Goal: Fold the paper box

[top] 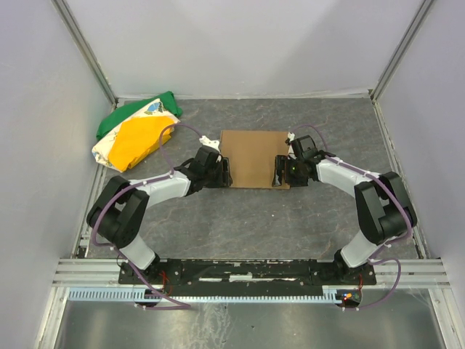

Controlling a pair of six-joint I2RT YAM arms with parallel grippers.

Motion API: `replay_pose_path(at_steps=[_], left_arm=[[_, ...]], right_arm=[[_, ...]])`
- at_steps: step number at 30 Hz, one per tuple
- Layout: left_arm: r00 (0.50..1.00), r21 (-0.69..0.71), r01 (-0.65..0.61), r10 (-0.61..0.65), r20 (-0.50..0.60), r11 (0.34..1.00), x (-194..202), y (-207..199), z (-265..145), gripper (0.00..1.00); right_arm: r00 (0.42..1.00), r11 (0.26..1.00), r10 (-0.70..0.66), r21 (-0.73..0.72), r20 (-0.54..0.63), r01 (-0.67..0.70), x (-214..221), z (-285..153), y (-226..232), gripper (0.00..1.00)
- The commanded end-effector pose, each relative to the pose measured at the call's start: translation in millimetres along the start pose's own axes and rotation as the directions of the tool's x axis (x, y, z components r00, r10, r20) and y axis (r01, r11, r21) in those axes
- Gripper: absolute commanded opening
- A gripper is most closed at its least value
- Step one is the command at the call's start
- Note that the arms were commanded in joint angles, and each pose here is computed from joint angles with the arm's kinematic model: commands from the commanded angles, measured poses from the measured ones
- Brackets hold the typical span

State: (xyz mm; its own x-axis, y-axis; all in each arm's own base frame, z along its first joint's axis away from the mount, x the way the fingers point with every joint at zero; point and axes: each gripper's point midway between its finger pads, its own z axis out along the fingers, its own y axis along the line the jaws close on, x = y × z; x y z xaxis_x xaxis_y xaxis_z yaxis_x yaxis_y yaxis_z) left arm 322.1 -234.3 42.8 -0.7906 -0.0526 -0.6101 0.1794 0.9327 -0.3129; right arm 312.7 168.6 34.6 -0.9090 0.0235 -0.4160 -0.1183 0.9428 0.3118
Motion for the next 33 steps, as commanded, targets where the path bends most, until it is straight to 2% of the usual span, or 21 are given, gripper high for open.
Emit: replay_pose_path(at_steps=[1,4,8,12,19,24,25,26,27,28,29,30,31,33], left_arm=[[0.998,-0.032,-0.01,0.012,0.056,0.999,-7.8,5.3,6.1,0.65],[0.997,-0.029,-0.004,0.006,0.074,1.0,-9.9,5.1,6.4,0.65],[0.997,-0.019,-0.002,0.004,0.075,1.0,-10.0,3.2,7.9,0.65],[0.996,-0.007,0.004,-0.003,0.091,1.0,-13.2,0.9,-0.1,0.65],[0.989,0.002,0.023,-0.023,0.146,1.0,-27.7,-2.1,-29.5,0.68],[0.974,0.064,0.038,-0.052,0.222,0.997,-47.2,-14.5,-64.9,0.67],[0.97,0.091,0.039,-0.06,0.234,0.995,-50.0,-19.4,-71.0,0.66],[0.968,0.13,0.038,-0.069,0.24,0.991,-52.1,-26.3,-76.0,0.63],[0.968,0.176,0.034,-0.077,0.24,0.984,-52.5,-34.4,-80.0,0.59],[0.968,0.225,0.024,-0.079,0.238,0.974,-52.2,-43.0,-82.5,0.49],[0.97,0.272,0.015,-0.08,0.228,0.962,-50.2,-51.4,-83.9,0.34],[0.973,0.3,0.013,-0.081,0.217,0.954,-48.1,-56.4,-83.2,0.14],[0.976,0.314,0.013,-0.08,0.203,0.949,-45.1,-58.9,-81.5,0.04],[0.981,0.342,0.007,-0.073,0.181,0.94,-38.4,-62.8,-76.6,0.03]], right_arm=[[0.999,1.0,-0.012,0.027,0.052,0.011,-10.3,4.5,-3.8,0.77],[0.998,0.999,-0.009,0.036,0.055,0.008,-10.4,7.1,-5.8,0.75],[0.998,1.0,-0.005,0.028,0.059,0.003,-8.7,10.5,-5.4,0.67],[0.997,1.0,0.0,0.017,0.074,-0.001,-8.6,0.3,-2.2,0.7],[0.992,0.998,-0.024,0.061,0.12,0.017,-9.1,-48.8,-3.7,0.77],[0.975,0.998,-0.04,0.053,0.217,0.029,-29.0,-91.7,6.6,0.75],[0.972,0.999,-0.042,0.034,0.233,0.035,-36.0,-95.4,12.5,0.7],[0.971,0.999,-0.046,0.014,0.236,0.044,-41.8,-94.9,18.2,0.6],[0.971,0.999,-0.05,-0.004,0.233,0.052,-49.4,-93.8,24.4,0.46],[0.975,0.998,-0.058,-0.022,0.215,0.064,-55.5,-88.7,30.4,0.27],[0.977,0.997,-0.068,-0.033,0.202,0.076,-62.6,-83.8,35.0,0.06],[0.978,0.996,-0.073,-0.034,0.197,0.081,-73.8,-80.1,39.5,0.02],[0.98,0.996,-0.075,-0.033,0.186,0.083,-80.0,-73.0,41.0,0.02],[0.982,0.996,-0.074,-0.03,0.176,0.08,-91.3,-58.7,42.9,0.01]])
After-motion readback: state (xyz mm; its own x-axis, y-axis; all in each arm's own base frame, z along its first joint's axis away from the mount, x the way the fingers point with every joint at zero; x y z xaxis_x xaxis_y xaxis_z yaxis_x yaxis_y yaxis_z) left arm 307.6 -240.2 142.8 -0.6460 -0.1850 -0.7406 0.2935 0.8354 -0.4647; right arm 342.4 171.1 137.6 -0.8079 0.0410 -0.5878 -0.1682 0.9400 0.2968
